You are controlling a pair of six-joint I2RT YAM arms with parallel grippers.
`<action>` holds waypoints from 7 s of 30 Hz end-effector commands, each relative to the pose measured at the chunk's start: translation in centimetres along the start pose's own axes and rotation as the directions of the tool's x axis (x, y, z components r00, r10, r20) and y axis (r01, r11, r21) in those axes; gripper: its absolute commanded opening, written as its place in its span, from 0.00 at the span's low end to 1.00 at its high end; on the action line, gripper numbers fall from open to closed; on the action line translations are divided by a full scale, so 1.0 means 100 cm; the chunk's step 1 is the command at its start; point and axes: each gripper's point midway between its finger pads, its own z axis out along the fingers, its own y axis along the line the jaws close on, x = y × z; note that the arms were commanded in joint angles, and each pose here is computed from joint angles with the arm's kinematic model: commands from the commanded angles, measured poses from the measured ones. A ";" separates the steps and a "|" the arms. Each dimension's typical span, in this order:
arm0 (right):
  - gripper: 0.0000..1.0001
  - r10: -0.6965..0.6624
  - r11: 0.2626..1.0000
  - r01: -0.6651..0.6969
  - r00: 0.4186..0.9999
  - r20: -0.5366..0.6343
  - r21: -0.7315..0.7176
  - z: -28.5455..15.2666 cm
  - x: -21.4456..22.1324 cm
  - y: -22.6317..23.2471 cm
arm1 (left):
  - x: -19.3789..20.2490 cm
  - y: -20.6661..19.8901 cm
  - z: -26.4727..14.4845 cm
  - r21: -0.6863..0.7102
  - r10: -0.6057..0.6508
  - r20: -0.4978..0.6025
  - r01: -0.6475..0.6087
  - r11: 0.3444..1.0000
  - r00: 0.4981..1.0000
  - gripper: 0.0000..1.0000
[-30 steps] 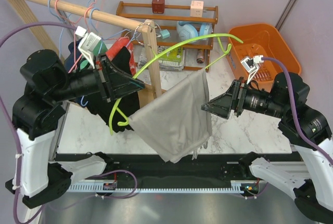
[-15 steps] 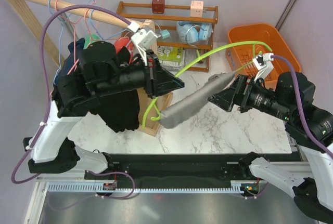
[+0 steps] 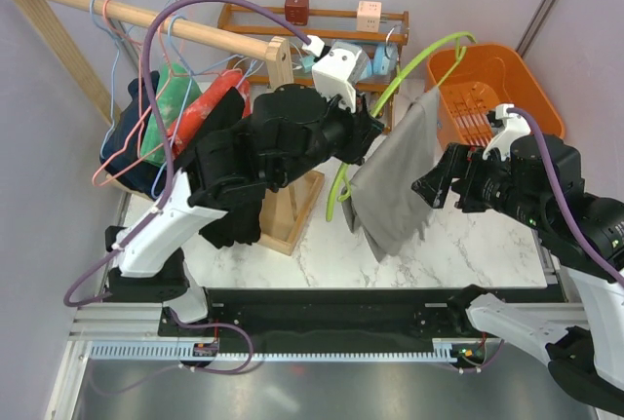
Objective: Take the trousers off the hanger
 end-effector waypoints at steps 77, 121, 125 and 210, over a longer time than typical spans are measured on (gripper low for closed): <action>0.73 -0.390 0.918 0.383 0.815 0.429 0.107 0.122 -0.019 0.039 | -0.077 0.082 0.061 -0.437 0.078 0.330 0.079 0.896 0.941 0.02; 0.79 -0.409 0.909 0.406 0.818 0.405 0.099 0.130 -0.016 0.035 | -0.078 0.076 0.054 -0.382 0.083 0.316 0.047 0.923 0.945 0.02; 0.78 -0.442 0.896 0.413 0.802 0.402 0.162 0.131 -0.023 0.028 | -0.080 0.075 0.051 -0.376 0.077 0.322 0.053 0.925 0.944 0.02; 0.54 -0.336 0.931 0.359 0.768 0.545 0.068 0.115 -0.071 0.045 | -0.066 0.068 0.056 -0.314 0.062 0.279 0.030 0.949 0.958 0.02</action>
